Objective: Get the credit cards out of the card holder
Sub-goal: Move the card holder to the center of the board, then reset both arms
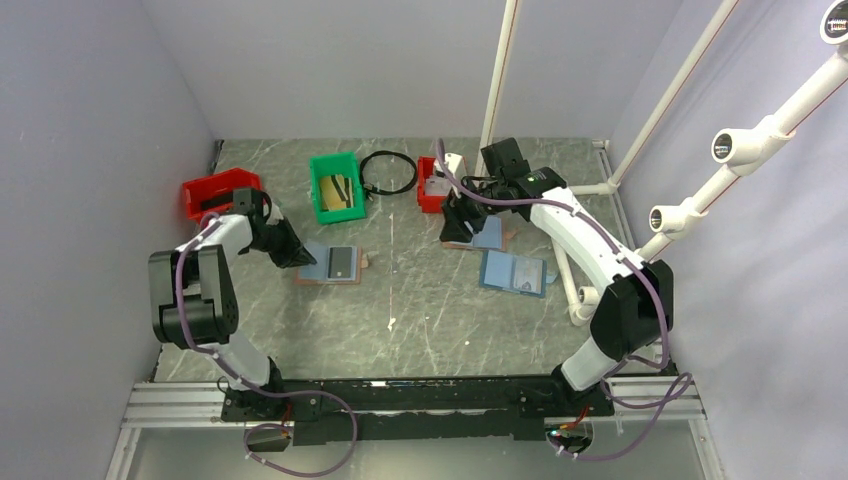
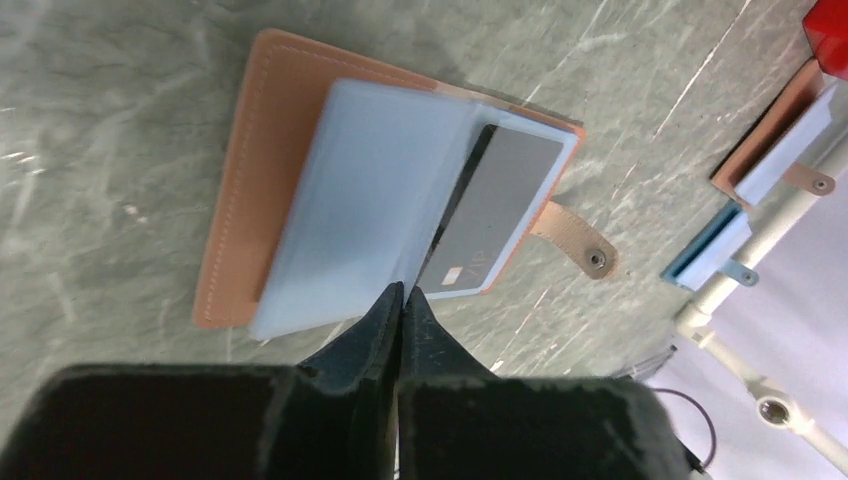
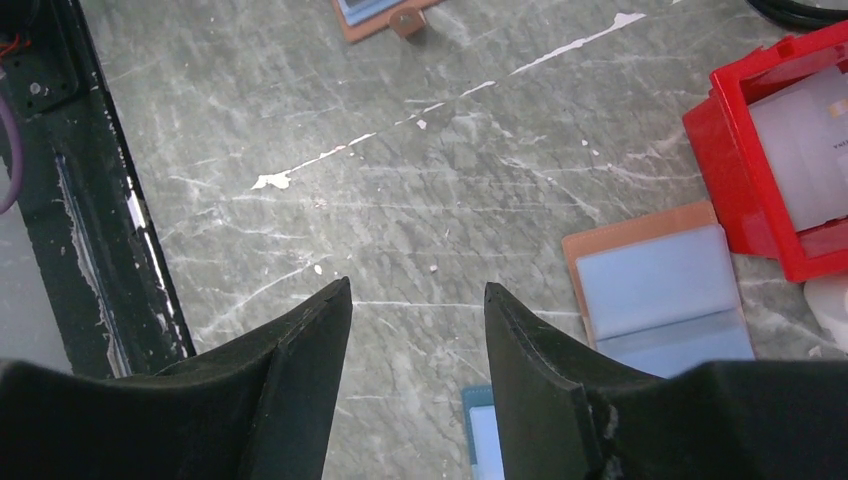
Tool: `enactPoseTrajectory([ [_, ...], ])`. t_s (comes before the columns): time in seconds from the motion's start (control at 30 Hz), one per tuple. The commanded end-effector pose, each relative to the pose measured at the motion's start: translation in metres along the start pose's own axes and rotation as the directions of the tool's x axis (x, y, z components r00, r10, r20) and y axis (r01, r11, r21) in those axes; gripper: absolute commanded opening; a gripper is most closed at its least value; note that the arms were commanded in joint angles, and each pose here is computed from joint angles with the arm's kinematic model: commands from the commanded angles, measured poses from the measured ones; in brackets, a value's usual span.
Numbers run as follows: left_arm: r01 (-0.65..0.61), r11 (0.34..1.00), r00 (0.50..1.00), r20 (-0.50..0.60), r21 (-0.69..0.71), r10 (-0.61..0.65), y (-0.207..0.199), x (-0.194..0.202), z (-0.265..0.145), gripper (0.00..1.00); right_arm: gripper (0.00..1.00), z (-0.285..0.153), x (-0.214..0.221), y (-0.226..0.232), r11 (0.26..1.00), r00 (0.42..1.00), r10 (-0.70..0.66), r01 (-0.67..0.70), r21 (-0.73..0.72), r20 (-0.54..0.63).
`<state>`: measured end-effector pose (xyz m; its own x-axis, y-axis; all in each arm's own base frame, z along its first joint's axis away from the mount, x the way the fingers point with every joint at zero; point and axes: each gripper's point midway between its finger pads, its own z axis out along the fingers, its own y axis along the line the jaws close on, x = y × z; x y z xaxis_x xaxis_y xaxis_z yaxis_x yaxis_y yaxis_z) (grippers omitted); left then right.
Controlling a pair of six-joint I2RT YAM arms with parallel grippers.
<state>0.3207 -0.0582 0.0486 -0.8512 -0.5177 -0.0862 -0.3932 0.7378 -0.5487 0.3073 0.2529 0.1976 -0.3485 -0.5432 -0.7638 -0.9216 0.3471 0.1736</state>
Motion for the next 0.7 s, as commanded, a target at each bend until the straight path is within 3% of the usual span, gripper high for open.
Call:
enactPoseTrajectory([
  [0.0, -0.094, 0.994, 0.985, 0.142, -0.048, 0.100, -0.012, -0.023, -0.042, 0.08, 0.54, -0.019, -0.009, 0.012, 0.999, 0.998, -0.044, 0.045, -0.021, 0.045],
  [0.07, -0.144, 0.988, 0.955, 0.254, -0.050, 0.152, -0.027, -0.031, -0.073, 0.11, 0.54, -0.026, -0.010, 0.017, 0.998, 0.998, -0.049, 0.050, -0.025, 0.048],
  [0.13, -0.195, 0.979, 0.914, 0.354, -0.050, 0.200, -0.041, -0.034, -0.104, 0.21, 0.55, -0.035, -0.012, 0.022, 0.998, 0.997, -0.060, 0.062, -0.030, 0.053],
  [0.2, -0.215, 0.974, 0.866, 0.449, -0.066, 0.222, -0.049, -0.034, -0.134, 0.47, 0.56, -0.046, -0.015, 0.027, 0.997, 0.996, -0.074, 0.075, -0.023, 0.057],
  [0.27, -0.170, 0.981, 0.829, 0.525, -0.092, 0.193, -0.048, -0.030, -0.159, 0.83, 0.58, -0.060, -0.018, 0.032, 0.996, 0.994, -0.092, 0.092, -0.011, 0.060],
  [0.3, -0.139, 0.985, 0.818, 0.549, -0.104, 0.174, -0.044, -0.024, -0.169, 0.96, 0.59, -0.066, -0.016, 0.035, 0.996, 0.995, -0.084, 0.085, -0.016, 0.049],
  [0.37, -0.147, 0.987, 0.800, 0.578, -0.069, 0.160, -0.052, -0.013, -0.186, 0.99, 0.61, -0.081, -0.020, 0.040, 0.996, 0.994, -0.092, 0.092, -0.003, 0.054],
  [0.53, -0.256, 0.950, 0.801, 0.589, 0.179, 0.105, -0.106, 0.025, -0.224, 0.99, 0.75, -0.126, -0.031, 0.040, 0.996, 0.988, -0.085, 0.079, 0.048, 0.131],
  [0.67, -0.327, 0.913, 0.773, 0.626, 0.246, 0.108, -0.134, 0.040, -0.261, 1.00, 0.99, -0.158, -0.049, 0.047, 0.988, 0.972, -0.135, 0.118, 0.095, 0.194],
])
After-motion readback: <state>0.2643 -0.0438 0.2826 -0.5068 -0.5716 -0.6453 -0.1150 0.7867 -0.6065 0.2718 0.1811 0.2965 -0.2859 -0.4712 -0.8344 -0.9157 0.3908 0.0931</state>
